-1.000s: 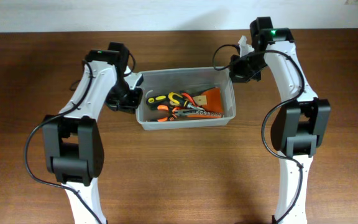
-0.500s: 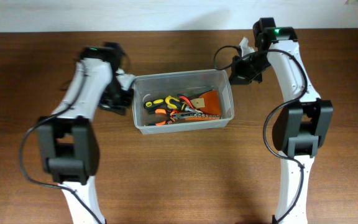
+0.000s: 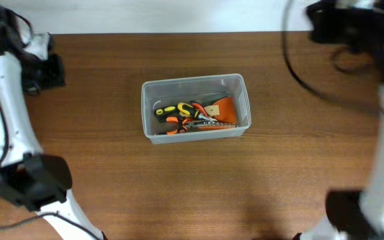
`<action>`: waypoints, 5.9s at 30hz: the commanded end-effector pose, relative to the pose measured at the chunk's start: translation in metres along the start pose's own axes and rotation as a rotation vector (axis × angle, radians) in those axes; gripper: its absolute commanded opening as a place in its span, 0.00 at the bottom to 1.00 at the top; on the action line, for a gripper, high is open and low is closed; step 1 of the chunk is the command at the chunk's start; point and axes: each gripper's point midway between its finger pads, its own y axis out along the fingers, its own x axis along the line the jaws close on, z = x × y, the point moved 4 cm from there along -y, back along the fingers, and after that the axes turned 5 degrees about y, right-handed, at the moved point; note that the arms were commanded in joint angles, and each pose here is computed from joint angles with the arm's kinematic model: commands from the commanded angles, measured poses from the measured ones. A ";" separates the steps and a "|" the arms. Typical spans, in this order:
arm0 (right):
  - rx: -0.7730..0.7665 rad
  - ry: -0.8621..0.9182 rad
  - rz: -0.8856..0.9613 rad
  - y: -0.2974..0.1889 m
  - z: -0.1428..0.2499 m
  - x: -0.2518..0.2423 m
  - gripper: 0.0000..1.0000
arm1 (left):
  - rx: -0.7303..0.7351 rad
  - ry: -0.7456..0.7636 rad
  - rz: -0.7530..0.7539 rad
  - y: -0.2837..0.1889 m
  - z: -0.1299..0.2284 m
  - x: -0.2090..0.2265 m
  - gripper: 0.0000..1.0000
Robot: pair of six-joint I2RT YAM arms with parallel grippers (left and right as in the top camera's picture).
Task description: Pack container
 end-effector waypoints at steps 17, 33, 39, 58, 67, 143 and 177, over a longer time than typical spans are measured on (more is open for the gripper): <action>-0.413 -0.097 0.081 -0.229 0.013 0.045 0.99 | -0.638 0.196 -0.088 -0.202 0.000 -0.056 0.99; -0.349 -0.083 0.092 -0.241 0.038 0.044 0.99 | -0.612 0.189 -0.083 -0.198 0.004 -0.056 0.99; -0.341 -0.081 0.100 -0.240 0.040 0.043 0.99 | -0.612 0.189 -0.083 -0.198 0.004 -0.056 0.99; -0.336 -0.023 0.445 -0.240 0.045 -0.005 0.99 | -0.612 0.189 -0.083 -0.198 0.004 -0.056 0.99; -0.405 -0.015 0.454 -0.208 0.075 -0.024 0.99 | -0.612 0.189 -0.083 -0.198 0.004 -0.056 0.99; -0.295 -0.015 0.449 -0.015 0.382 -0.133 0.99 | -0.612 0.189 -0.083 -0.198 0.004 -0.056 0.99; -0.295 -0.015 0.449 -0.015 0.382 -0.133 0.99 | -1.010 0.462 -0.039 -0.156 0.186 -0.129 0.99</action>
